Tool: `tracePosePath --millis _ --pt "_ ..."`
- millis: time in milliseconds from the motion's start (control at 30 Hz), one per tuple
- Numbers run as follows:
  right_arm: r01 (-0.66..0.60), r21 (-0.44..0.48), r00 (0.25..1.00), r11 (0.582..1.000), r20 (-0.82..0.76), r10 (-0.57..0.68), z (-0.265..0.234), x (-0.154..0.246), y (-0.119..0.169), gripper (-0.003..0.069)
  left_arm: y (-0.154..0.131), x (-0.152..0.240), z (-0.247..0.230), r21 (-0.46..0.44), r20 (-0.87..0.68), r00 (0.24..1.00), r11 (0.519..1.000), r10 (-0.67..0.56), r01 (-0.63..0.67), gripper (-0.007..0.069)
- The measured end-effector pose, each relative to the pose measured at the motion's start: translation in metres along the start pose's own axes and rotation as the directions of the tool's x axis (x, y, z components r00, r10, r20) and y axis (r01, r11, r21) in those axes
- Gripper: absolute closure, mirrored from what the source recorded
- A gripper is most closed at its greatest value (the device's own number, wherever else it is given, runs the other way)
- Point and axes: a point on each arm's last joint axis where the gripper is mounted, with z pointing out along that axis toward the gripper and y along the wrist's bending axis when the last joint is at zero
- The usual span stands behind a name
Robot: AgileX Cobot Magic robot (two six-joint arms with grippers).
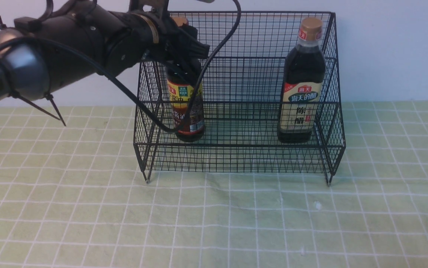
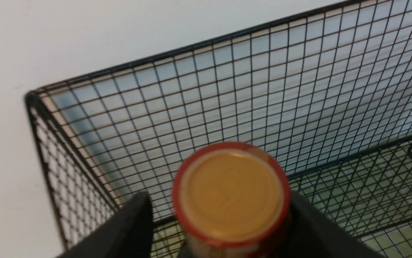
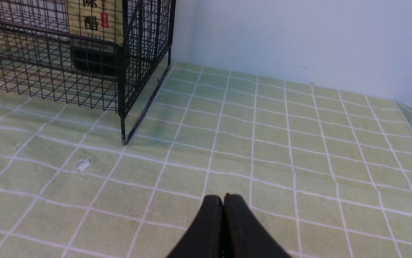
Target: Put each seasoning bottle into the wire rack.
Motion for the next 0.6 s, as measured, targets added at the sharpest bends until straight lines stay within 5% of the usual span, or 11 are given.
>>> tracePosePath --millis 300,400,533,600 --pt "0.0 0.0 1.0 1.0 0.0 0.0 0.0 0.0 0.0 0.0673 0.01 -0.036 -0.066 -0.04 0.068 0.998 0.999 -0.017 0.02 0.0182" --pt "0.0 0.0 1.0 1.0 0.0 0.0 0.0 0.0 0.0 0.0673 0.018 -0.049 -0.105 -0.075 0.079 0.997 0.997 -0.025 0.031 0.0288" --pt "0.001 0.0 1.0 1.0 0.0 -0.001 0.0 0.0 0.0 0.0673 0.03 -0.06 -0.174 -0.135 0.075 0.996 0.989 -0.056 0.066 0.0549" --pt "0.001 0.0 1.0 1.0 0.0 -0.001 0.0 0.0 0.0 0.0673 0.034 -0.06 -0.195 -0.155 0.067 0.995 0.985 -0.07 0.08 0.0589"
